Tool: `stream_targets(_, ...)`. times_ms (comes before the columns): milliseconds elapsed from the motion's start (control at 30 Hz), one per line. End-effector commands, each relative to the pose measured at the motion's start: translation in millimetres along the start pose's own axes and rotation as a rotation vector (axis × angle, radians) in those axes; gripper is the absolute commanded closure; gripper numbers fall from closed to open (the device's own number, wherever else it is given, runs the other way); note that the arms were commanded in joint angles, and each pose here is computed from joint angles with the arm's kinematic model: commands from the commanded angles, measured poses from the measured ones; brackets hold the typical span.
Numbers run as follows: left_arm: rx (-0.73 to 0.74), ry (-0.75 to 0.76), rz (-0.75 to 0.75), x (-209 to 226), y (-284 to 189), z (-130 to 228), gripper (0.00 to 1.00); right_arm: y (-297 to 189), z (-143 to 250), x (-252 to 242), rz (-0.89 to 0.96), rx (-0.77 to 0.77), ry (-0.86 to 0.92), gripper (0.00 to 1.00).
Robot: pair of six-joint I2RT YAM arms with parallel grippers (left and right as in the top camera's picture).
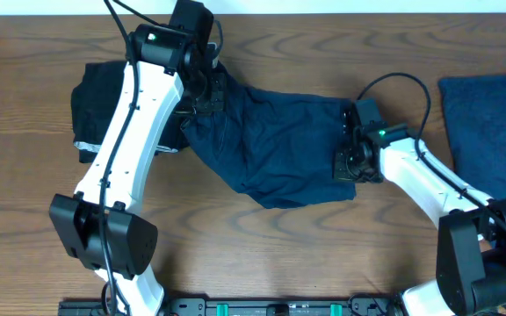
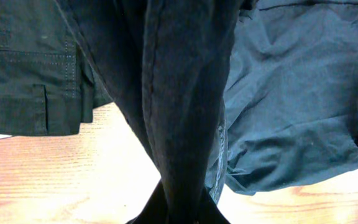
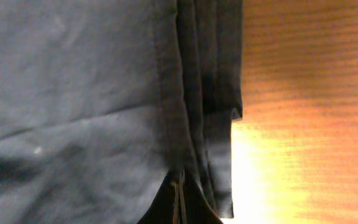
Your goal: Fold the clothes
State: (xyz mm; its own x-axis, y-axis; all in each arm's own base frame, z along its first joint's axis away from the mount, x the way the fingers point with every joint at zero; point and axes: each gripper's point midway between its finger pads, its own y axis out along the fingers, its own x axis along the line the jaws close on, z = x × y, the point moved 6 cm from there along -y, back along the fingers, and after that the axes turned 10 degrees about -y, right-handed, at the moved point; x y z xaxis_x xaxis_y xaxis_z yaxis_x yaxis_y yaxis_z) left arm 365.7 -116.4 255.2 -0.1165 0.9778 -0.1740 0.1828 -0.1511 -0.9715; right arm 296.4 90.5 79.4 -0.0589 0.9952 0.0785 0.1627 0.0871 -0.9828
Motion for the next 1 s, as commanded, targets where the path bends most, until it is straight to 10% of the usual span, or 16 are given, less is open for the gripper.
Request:
stream_targets(0, -0.025, 0.008, 0.006, -1.2, -8.4, -2.0, 0.94, 11.1, 4.6, -16.6, 0.045, -0.007, 0.020, 0.99)
stream_targets(967, 0.058, 0.053, 0.088, -72.9, 28.1, 15.7, 0.94, 32.4, 23.1, -19.4, 0.030, -0.013, 0.065, 0.99)
